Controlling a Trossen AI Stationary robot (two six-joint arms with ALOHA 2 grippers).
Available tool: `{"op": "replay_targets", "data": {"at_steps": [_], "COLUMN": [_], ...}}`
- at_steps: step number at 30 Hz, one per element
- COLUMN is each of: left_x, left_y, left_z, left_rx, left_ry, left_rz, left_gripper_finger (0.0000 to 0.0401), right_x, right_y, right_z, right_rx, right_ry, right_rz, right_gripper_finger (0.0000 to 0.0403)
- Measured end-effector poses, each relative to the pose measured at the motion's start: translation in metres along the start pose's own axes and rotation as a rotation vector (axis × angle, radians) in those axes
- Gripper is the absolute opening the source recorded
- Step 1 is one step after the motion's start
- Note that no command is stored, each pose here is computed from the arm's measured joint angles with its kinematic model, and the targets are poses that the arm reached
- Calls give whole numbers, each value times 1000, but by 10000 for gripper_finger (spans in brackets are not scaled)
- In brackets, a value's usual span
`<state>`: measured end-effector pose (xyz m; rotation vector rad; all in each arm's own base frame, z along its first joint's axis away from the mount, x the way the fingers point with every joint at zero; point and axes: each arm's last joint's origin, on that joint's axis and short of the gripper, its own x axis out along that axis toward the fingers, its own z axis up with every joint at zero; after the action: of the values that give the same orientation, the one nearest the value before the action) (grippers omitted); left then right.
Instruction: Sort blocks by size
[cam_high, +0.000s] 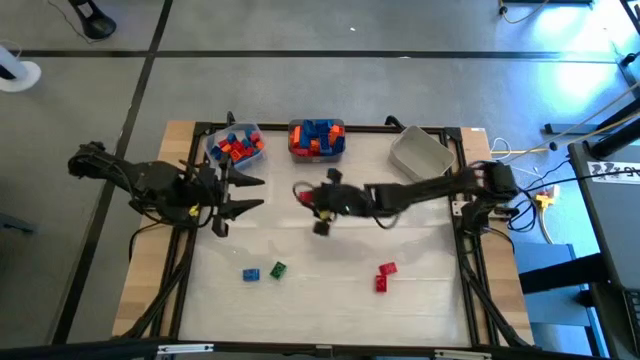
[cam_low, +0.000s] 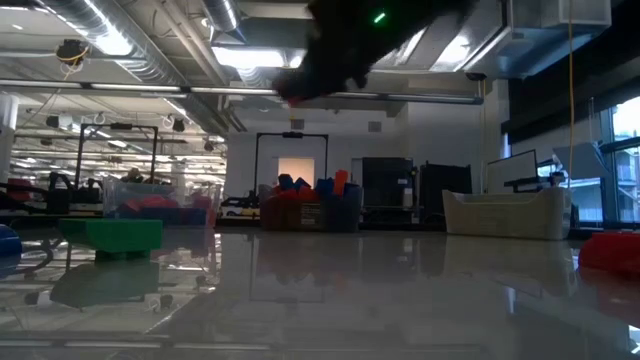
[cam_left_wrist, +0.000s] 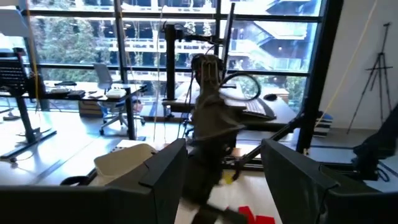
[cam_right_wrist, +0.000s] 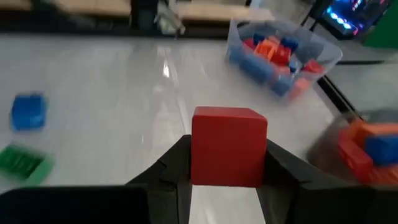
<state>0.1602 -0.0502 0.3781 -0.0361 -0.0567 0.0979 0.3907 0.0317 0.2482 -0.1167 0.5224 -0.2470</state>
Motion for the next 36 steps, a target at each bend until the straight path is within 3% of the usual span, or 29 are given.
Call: {"op": "replay_targets", "data": {"at_steps": [6, 16, 27, 36], "left_x": [0, 3, 3, 3], "left_y": [1, 9, 9, 9], "left_z": [-3, -9, -10, -10], "left_rx": [41, 60, 74, 94], "left_ry": [28, 82, 92, 99], "left_rz": [13, 58, 63, 62], "left_gripper_finger": [196, 196, 196, 196], "right_x": [60, 155, 222, 251], "right_y": [-35, -70, -106, -134], "right_z": [-3, 14, 28, 23], "right_rx": [96, 147, 214, 266], "right_ry": [-149, -216, -349, -410], "right_rz": [2, -32, -93, -153], "right_gripper_finger": [131, 132, 132, 138]}}
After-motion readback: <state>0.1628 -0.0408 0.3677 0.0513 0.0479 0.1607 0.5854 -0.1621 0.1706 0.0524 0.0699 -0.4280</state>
